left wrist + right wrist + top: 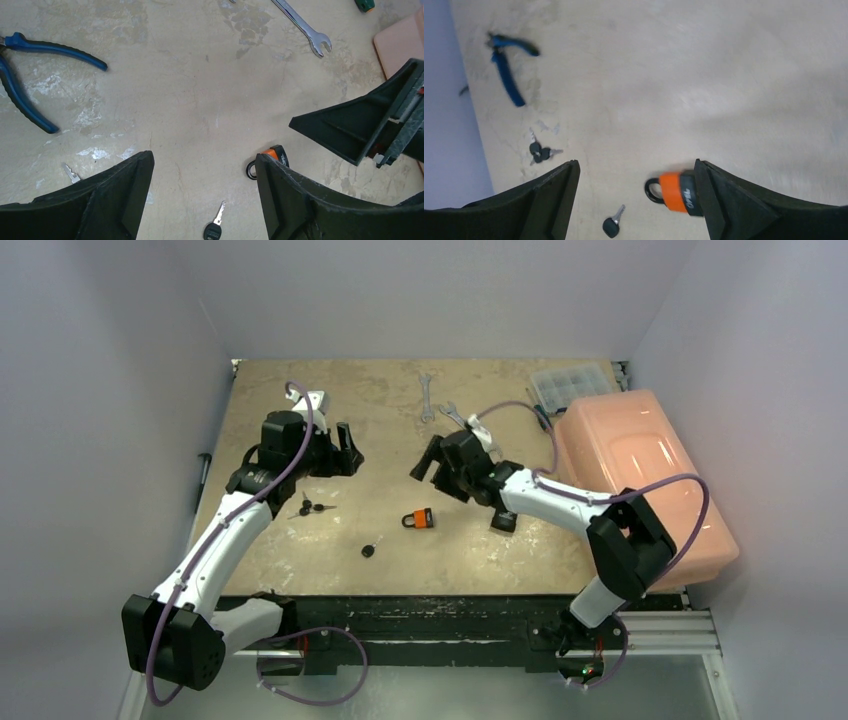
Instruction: Unlock with the key
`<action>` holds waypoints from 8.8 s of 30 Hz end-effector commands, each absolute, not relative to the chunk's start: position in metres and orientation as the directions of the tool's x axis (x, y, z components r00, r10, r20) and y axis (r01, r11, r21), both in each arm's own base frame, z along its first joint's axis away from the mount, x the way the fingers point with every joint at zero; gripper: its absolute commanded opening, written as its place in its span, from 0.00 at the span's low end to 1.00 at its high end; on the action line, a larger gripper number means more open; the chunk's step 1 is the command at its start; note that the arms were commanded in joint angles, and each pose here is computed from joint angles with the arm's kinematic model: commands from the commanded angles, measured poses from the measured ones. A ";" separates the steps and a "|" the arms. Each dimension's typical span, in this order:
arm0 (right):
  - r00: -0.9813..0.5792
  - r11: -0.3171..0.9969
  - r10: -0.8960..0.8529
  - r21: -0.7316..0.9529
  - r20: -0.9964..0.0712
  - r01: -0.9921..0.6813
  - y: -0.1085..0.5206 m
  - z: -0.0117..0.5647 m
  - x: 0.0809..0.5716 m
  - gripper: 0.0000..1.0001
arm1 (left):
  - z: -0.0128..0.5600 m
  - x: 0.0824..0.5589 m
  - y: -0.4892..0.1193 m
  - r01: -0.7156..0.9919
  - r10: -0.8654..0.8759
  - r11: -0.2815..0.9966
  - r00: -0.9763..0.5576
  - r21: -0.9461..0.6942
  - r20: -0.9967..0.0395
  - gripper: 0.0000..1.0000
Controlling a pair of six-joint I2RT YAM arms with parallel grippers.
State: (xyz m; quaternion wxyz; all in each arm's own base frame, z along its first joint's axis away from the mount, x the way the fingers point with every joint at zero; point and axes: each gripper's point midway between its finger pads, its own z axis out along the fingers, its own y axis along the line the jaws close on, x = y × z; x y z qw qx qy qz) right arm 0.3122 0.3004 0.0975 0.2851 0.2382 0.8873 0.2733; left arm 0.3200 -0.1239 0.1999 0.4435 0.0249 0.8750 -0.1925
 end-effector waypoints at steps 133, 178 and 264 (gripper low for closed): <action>-0.645 0.918 -0.027 0.237 -0.763 -0.318 0.328 0.148 0.307 0.89 | 0.247 0.317 -0.023 -0.256 -0.209 0.960 -0.376 -0.116 -0.902 0.87; -0.203 0.393 -0.541 -0.032 -0.816 -0.919 0.574 0.065 0.302 0.61 | 0.276 0.289 0.019 -0.461 -0.259 0.878 -0.231 -0.129 -0.938 0.98; -0.177 0.471 -0.367 -0.018 -0.913 -0.882 0.341 0.255 0.193 0.00 | 0.278 0.242 -0.163 0.327 -0.308 0.720 -0.639 -0.611 -0.705 0.84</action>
